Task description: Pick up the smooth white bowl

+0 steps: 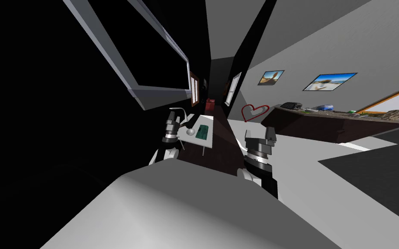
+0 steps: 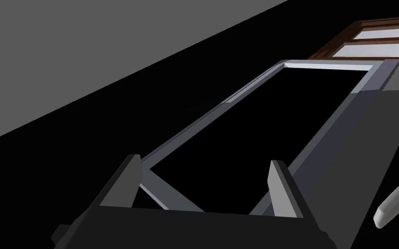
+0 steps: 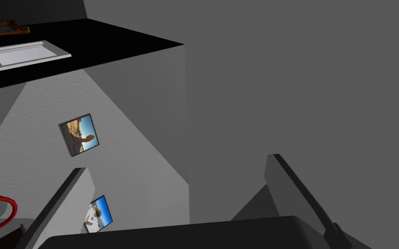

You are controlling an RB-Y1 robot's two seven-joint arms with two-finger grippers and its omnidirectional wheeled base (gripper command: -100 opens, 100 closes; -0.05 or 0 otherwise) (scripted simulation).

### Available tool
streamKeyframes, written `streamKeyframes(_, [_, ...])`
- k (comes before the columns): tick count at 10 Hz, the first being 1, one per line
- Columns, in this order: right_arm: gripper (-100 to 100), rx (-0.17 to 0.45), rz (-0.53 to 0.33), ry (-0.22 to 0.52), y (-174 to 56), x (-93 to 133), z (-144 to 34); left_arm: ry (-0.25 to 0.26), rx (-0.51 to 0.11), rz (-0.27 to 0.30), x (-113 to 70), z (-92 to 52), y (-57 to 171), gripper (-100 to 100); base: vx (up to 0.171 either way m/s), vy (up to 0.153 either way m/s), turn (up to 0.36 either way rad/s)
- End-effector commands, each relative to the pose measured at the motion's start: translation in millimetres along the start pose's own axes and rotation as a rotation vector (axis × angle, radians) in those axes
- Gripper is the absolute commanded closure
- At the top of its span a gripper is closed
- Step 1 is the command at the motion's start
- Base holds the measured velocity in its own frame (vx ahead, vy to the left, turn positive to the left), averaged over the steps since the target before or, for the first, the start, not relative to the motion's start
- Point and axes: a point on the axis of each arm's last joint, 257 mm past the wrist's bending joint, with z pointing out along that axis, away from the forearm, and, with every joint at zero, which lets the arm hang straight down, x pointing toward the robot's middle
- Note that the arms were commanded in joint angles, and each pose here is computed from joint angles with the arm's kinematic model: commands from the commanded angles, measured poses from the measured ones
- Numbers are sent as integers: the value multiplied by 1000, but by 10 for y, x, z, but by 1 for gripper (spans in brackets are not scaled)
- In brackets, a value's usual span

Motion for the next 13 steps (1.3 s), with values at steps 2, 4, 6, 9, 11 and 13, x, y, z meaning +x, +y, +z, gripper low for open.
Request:
streamKeyframes(2, [0, 0, 0, 0, 0, 0, 0, 51, -38, -3, 76, 17, 121, -100, -6, 20, -36])
streamKeyframes(4, [0, 0, 0, 0, 0, 0, 0, 75, -79, -17, 115, 37, 246, -100, -14, 44, -41])
streamKeyframes(6, [0, 0, 0, 0, 0, 0, 0, 90, -129, -43, 149, 60, 391, -100, -22, 58, -54])
streamKeyframes(9, [0, 0, 0, 0, 0, 0, 0, 101, -199, -78, 186, 73, 583, -100, -23, 50, -36])
streamKeyframes(11, [0, 0, 0, 0, 0, 0, 0, 104, -235, -99, 207, 77, 679, -100, -19, 46, -53])
streamKeyframes(13, [0, 0, 0, 0, 0, 0, 0, 110, -299, -143, 249, 86, 848, -100, -26, 53, -53])
